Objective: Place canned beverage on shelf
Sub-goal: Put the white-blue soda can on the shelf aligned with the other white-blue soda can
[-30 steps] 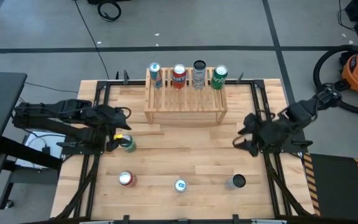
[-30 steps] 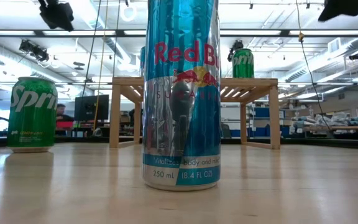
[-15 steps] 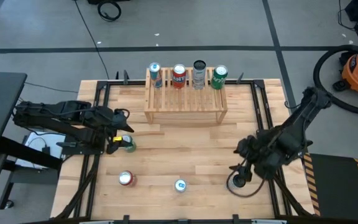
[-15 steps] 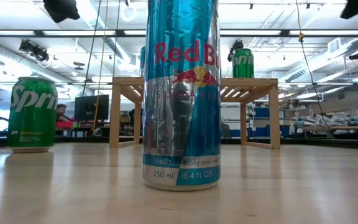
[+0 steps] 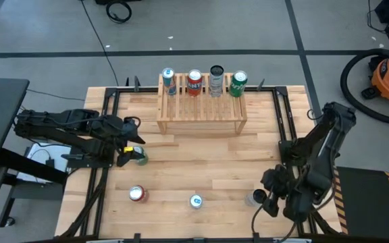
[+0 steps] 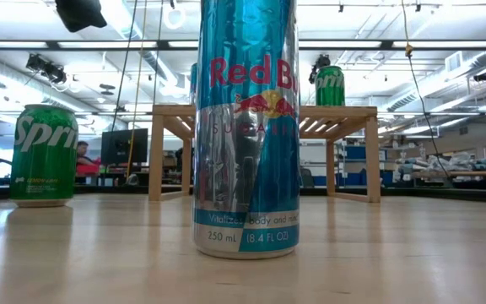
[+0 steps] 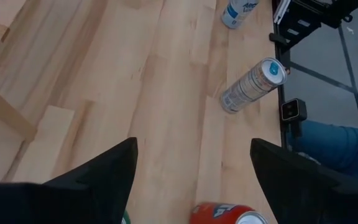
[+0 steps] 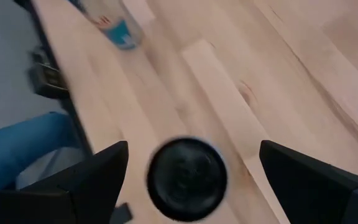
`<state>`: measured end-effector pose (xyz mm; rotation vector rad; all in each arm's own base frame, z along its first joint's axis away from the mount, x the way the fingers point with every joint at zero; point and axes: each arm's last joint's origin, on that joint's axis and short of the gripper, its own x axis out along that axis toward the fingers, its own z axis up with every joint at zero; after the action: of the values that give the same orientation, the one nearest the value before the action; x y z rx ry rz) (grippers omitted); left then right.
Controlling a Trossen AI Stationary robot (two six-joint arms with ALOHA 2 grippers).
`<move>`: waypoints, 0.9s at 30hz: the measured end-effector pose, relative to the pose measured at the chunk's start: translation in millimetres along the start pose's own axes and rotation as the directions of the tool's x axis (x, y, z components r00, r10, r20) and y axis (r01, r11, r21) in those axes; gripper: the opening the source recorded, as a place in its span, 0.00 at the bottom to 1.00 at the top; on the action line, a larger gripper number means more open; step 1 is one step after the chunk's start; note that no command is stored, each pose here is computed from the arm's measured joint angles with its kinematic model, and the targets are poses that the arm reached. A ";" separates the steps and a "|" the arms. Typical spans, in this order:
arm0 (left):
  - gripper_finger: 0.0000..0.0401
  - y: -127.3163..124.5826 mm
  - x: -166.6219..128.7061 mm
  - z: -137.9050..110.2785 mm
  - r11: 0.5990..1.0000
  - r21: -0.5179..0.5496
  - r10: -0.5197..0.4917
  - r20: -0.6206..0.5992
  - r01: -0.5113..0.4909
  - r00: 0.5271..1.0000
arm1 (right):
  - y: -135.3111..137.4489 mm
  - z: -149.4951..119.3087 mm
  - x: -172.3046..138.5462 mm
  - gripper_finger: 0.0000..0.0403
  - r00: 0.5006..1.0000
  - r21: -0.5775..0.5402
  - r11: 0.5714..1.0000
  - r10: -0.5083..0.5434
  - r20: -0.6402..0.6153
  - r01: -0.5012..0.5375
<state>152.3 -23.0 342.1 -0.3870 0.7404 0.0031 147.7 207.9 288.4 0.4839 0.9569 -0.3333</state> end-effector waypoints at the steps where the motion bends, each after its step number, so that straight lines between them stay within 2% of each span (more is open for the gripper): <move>1: 0.78 0.1 0.0 0.0 1.000 -0.007 0.000 0.000 0.000 1.000 | 0.9 -4.4 2.5 0.93 1.000 0.005 1.000 -0.020 -0.005 0.020; 11: 0.78 0.0 0.0 0.0 1.000 -0.010 0.000 0.000 0.000 1.000 | 11.0 -35.6 14.5 0.93 0.997 0.041 0.997 -0.069 -0.030 0.071; 19: 0.78 -0.5 -0.1 1.2 1.000 -0.011 -0.005 0.012 0.006 1.000 | 14.9 -42.3 31.6 0.93 0.990 0.042 0.989 -0.142 -0.025 0.143; 27: 0.78 -1.0 -0.1 2.1 1.000 -0.008 -0.010 0.021 0.010 1.000 | 17.3 -37.0 40.2 0.93 0.979 0.035 0.986 -0.156 -0.135 0.162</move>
<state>153.8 -23.2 343.9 -0.3981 0.7177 0.0005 151.8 239.8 240.9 0.4765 1.1216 -0.4725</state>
